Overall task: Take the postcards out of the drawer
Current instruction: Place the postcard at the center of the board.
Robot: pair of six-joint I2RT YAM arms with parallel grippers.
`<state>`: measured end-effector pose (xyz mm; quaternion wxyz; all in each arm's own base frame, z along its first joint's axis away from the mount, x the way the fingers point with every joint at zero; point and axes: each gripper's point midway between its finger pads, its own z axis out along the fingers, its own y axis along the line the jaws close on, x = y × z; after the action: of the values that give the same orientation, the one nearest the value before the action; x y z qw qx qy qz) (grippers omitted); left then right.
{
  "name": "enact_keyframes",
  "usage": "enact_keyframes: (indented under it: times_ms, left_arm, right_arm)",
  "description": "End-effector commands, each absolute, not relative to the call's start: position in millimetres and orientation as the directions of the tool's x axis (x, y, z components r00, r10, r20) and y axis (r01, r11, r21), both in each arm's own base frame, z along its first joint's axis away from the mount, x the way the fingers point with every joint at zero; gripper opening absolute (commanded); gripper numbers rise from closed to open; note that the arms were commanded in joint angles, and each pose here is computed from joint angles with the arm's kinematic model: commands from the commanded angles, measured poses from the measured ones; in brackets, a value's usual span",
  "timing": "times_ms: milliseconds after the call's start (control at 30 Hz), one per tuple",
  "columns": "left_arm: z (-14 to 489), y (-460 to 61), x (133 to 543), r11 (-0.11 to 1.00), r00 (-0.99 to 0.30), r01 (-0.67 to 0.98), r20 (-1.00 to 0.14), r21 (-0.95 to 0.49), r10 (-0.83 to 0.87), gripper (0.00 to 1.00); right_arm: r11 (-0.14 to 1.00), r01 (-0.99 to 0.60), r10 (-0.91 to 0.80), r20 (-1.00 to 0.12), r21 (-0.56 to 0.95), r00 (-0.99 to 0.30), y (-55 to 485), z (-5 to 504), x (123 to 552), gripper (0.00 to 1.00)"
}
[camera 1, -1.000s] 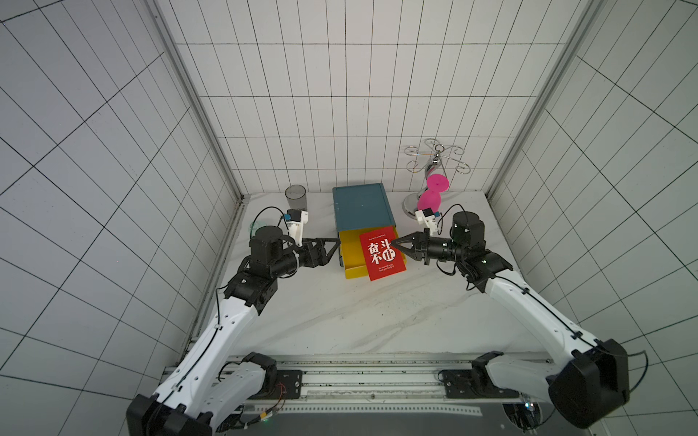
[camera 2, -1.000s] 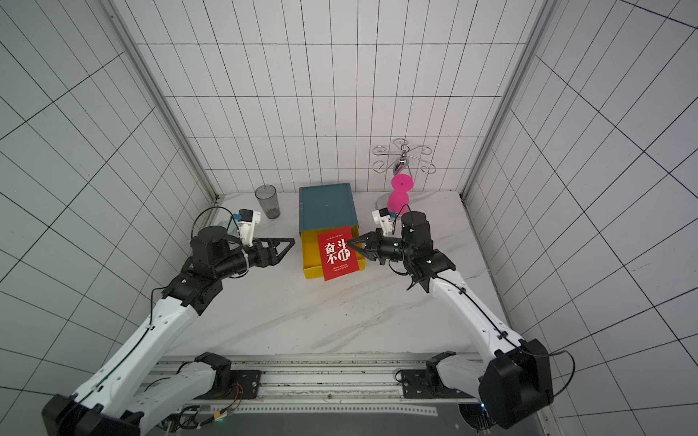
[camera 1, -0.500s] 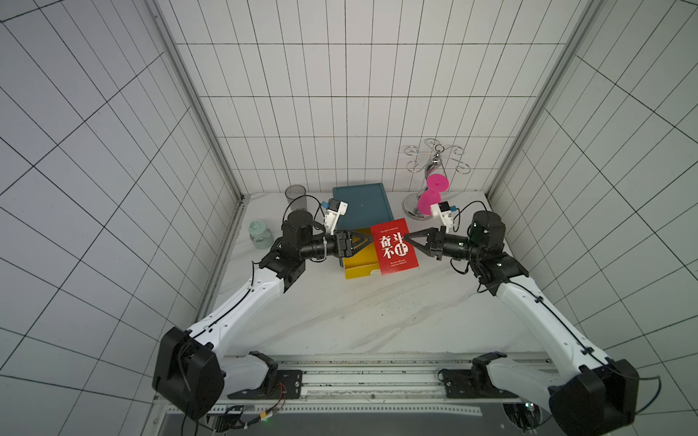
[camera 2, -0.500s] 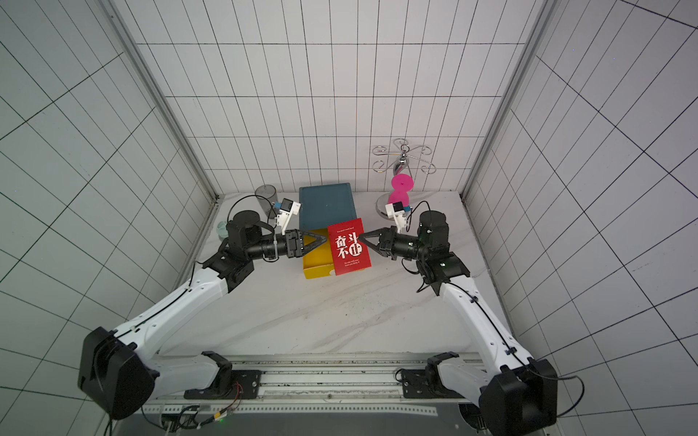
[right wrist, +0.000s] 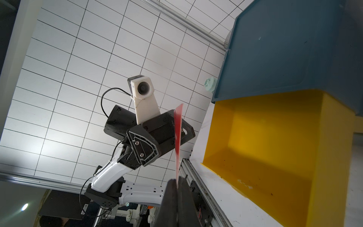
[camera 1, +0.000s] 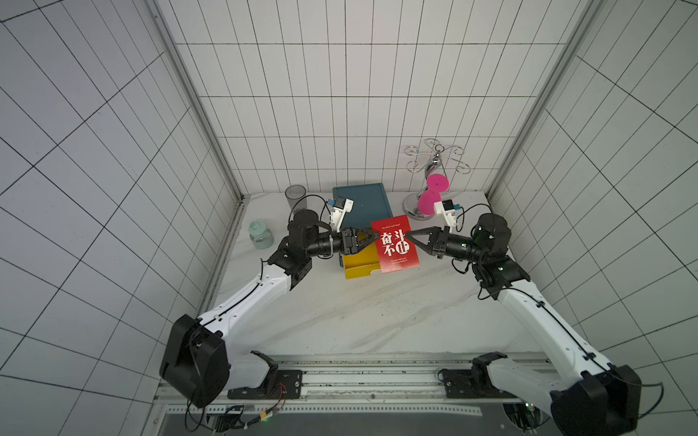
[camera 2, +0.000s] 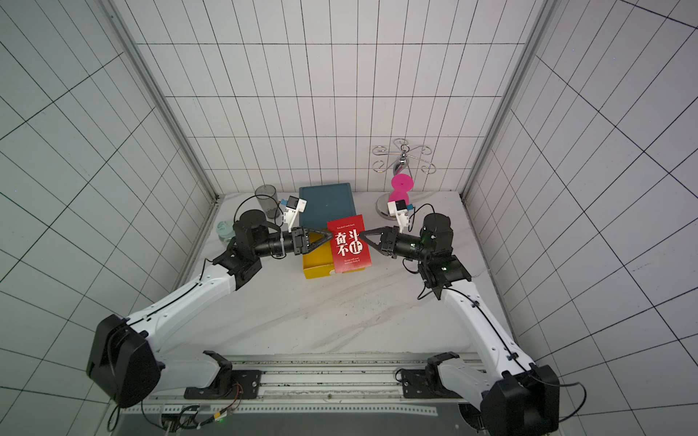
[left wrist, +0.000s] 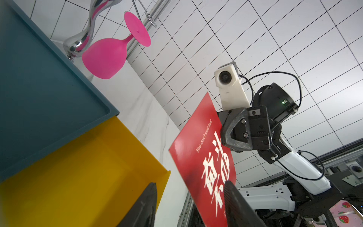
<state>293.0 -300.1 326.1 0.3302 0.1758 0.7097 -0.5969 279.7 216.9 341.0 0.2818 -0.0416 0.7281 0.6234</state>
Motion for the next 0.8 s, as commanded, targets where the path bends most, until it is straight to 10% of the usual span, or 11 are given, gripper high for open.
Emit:
enact_keyframes:
  times_ms: [0,767]
  left_arm:
    - [334,-305,295,0.181,-0.703,0.670,-0.694,-0.720,-0.158,0.48]
    - [333,-310,291,0.149,-0.733,0.642,-0.659,-0.752,-0.168,0.05]
  right_arm:
    - [0.199,-0.439,0.301,-0.481,0.876,-0.823,215,344,278,0.00]
    - [0.237,-0.384,0.294,-0.443,0.892,-0.847,214,312,279,0.01]
